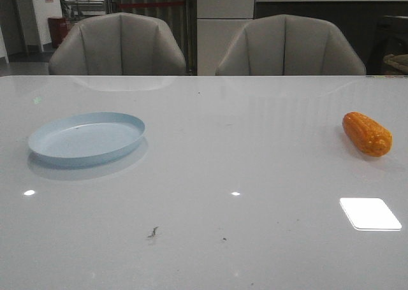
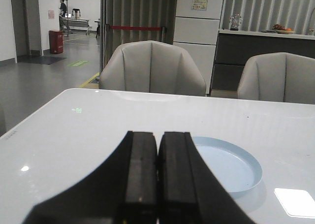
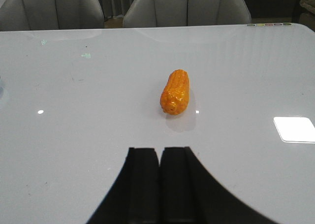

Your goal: Place corn on plate with both arms

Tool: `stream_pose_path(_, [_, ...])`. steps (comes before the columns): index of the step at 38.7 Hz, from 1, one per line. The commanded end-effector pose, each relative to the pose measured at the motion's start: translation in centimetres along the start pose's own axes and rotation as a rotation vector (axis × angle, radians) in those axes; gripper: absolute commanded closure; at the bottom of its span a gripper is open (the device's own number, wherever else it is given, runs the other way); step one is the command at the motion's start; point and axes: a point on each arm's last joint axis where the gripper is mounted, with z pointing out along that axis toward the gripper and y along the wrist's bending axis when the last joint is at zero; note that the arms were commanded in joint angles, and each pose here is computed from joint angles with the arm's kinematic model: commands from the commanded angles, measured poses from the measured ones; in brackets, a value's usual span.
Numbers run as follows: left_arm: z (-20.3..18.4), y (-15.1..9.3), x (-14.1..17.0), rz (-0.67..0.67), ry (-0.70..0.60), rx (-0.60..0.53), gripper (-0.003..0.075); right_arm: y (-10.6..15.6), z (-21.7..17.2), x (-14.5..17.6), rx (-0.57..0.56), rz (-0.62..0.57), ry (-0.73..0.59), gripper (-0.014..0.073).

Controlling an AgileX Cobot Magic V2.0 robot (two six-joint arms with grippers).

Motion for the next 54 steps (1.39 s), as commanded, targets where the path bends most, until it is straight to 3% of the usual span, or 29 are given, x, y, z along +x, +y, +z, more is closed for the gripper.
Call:
stream_pose_path(1, [-0.1, 0.1, 0.4, -0.009, -0.068, -0.001, 0.0627, 0.0, -0.4, -1.6, 0.004, 0.001, -0.13, 0.0561])
stream_pose_path(10, [-0.2, 0.1, -0.3, -0.009, -0.131, -0.005, 0.0627, 0.0, -0.5, -2.0, 0.006, 0.0, -0.184, 0.0561])
stream_pose_path(17, [-0.4, 0.2, -1.8, -0.01, -0.27, -0.013, 0.0627, 0.0, -1.0, -3.9, 0.01, 0.002, -0.38, 0.0561])
stream_pose_path(23, [-1.2, -0.1, -5.7, -0.01, -0.372, -0.004, 0.0627, 0.6, -3.7, -9.6, -0.008, 0.001, -0.549, 0.0561])
stream_pose_path(32, [-2.3, -0.9, -14.4, 0.116, -0.412, 0.006, 0.0627, 1.6, -6.3, -19.2, -0.025, -0.018, -0.551, 0.0561])
stream_pose_path(36, [-0.8, -1.1, -17.8, 0.13, -0.364, 0.004, 0.0627, 1.9, -4.4, -22.9, -0.02, -0.024, -0.53, 0.0561])
stream_pose_path(40, [2.9, -1.2, -19.0, 0.131, -0.257, 0.004, 0.0627, 1.9, -0.9, -24.2, -0.012, -0.023, -0.439, 0.0561])
stream_pose_path(48, [9.8, -1.1, -15.9, 0.104, 0.008, 0.008, 0.0627, 1.6, 5.6, -22.4, 0.004, -0.018, -0.198, 0.0561])
stream_pose_path(54, [12.6, -1.0, -13.8, -0.079, 0.124, -0.005, 0.0627, 1.4, 8.1, -21.3, 0.01, -0.016, -0.099, 0.0556])
